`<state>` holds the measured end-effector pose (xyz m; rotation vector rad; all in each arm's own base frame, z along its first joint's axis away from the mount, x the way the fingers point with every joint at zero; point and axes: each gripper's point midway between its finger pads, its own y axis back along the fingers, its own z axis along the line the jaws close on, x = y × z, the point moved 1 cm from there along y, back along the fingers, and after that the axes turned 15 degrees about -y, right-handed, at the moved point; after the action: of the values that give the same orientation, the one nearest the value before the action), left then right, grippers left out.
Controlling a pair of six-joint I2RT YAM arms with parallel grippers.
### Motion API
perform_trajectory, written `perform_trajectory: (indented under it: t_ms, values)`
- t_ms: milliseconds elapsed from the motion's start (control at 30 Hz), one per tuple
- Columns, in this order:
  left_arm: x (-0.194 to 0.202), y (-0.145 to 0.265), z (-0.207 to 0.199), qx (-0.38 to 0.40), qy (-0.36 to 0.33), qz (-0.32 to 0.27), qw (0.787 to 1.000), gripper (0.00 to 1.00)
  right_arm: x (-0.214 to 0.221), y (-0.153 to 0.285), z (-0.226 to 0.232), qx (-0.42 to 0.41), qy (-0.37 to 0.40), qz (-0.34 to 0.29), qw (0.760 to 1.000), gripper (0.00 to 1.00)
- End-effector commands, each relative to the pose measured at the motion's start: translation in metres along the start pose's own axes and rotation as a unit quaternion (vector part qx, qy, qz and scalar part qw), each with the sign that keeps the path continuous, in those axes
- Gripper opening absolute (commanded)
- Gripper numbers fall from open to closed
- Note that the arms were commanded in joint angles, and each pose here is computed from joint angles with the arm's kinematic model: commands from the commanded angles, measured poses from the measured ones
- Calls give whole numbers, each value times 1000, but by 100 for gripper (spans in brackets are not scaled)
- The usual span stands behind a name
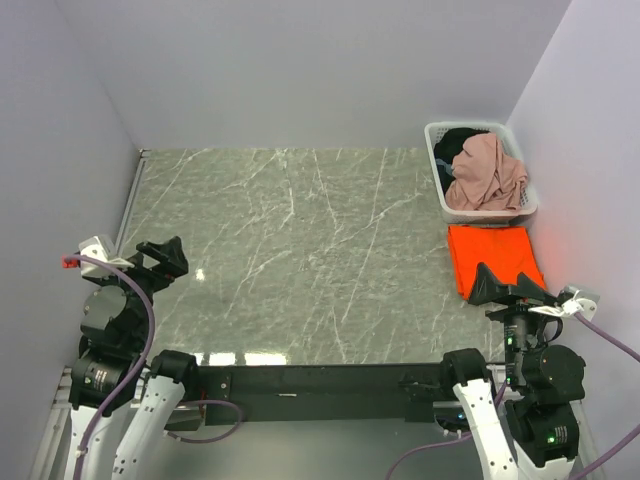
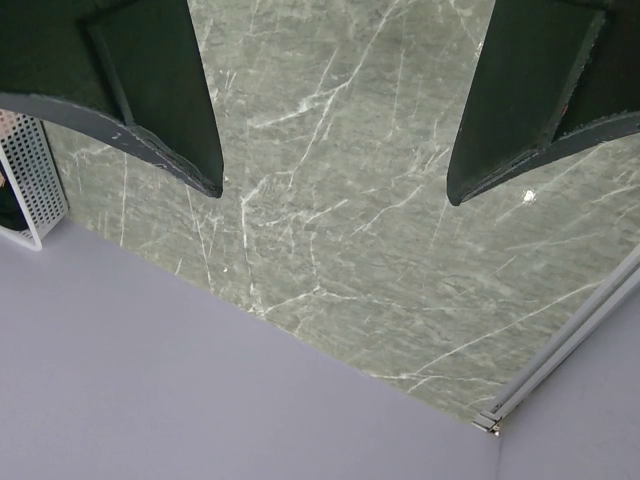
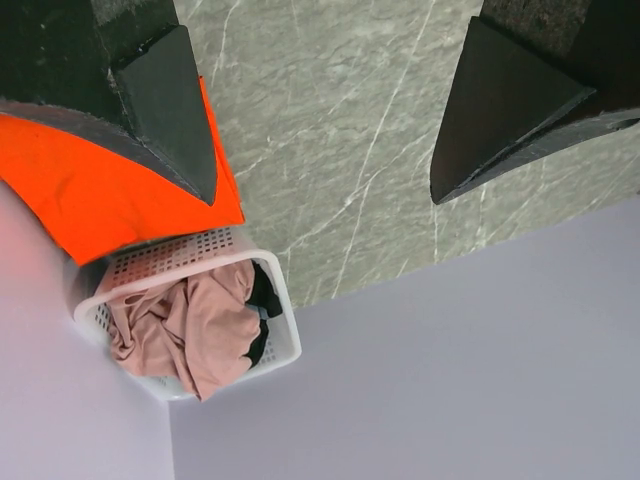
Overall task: Fold and stack the t-shirts
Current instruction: Grab the tshirt from the pile
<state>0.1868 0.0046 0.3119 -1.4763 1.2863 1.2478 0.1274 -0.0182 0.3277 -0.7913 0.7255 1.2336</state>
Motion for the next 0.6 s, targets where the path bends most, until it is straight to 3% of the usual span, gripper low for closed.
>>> perform_trajectory:
  t_ms: [0,233,367,500,567]
  values:
    - [-15,2,-1,1,3,-27,1000,99,-5,-5,9,-15,-1,-3,1000,93]
    - [8,-20,-14,21,14,-5,1000,99,6,-38,29,-25,-26,37,999,93]
    - [43,-42,-29,45,6,49,998,99,30,-85,42,-5,-43,97,994,93]
    - [65,-56,-40,63,4,92,994,99,39,-134,57,7,-79,108,991,94]
    - [72,-57,-46,76,-2,108,991,99,48,-165,45,67,-71,109,989,94]
